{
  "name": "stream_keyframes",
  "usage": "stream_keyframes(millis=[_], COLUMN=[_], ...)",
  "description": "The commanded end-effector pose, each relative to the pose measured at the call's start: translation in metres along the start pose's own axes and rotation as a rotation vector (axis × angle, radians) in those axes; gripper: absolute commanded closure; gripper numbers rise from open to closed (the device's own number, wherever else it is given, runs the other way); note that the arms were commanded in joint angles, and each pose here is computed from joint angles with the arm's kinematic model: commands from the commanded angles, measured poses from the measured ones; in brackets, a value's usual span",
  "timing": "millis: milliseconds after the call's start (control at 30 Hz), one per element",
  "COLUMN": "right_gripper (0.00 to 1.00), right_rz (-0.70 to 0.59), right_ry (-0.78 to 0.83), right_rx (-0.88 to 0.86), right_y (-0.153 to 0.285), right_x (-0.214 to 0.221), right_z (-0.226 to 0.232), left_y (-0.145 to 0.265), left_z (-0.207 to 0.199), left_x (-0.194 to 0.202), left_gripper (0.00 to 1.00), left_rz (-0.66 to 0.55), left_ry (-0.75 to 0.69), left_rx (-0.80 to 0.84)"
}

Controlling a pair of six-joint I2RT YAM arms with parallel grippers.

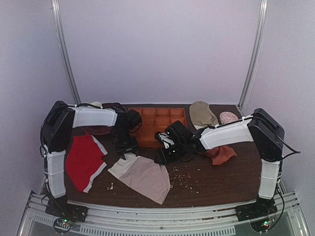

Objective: Roll the underwear
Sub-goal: Move the underwear to the center of the board, then pick up the underwear from the center of the board.

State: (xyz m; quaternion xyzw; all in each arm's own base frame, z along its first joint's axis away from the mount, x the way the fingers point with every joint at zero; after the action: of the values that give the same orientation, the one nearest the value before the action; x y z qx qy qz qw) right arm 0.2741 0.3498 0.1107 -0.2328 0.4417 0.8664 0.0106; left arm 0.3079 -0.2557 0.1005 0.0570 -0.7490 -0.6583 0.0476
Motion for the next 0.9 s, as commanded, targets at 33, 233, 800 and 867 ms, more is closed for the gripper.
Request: stream_keyframes(millis=[33, 233, 800, 867], right_gripper=[0.54, 0.53, 0.88, 0.88], right_rz=[-0.001, 0.018, 0.059, 0.054], right_ry=[-0.017, -0.024, -0.020, -0.020], right_rx=[-0.028, -0.034, -0.091, -0.092], right_y=[-0.006, -0.011, -0.024, -0.023], right_x=[-0.009, -0.006, -0.002, -0.002], right_z=[-0.003, -0.009, -0.008, -0.007], left_y=[0.002, 0.009, 0.002, -0.001], left_z=[0.000, -0.001, 0.002, 0.002], left_x=[-0.006, -0.008, -0.018, -0.018], left_gripper=[0.41, 0.41, 0.42, 0.44], left_rz=[-0.002, -0.013, 0.008, 0.015], left_ry=[0.040, 0.051, 0.062, 0.066], left_rx=[-0.018, -0.009, -0.051, -0.054])
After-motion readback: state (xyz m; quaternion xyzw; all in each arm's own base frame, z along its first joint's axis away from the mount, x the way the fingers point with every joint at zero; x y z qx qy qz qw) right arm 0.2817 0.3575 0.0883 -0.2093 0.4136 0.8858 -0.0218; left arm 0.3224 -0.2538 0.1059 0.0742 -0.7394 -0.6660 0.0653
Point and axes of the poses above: each gripper's point midway between its finger pads, its own y axis back along the fingers, its own z axis along the line the jaws close on, x = y × z, the point moved 8 cm from there along y, back along the fingers, and after that the axes turned 11 degrees about -y, right-handed, at the moved point
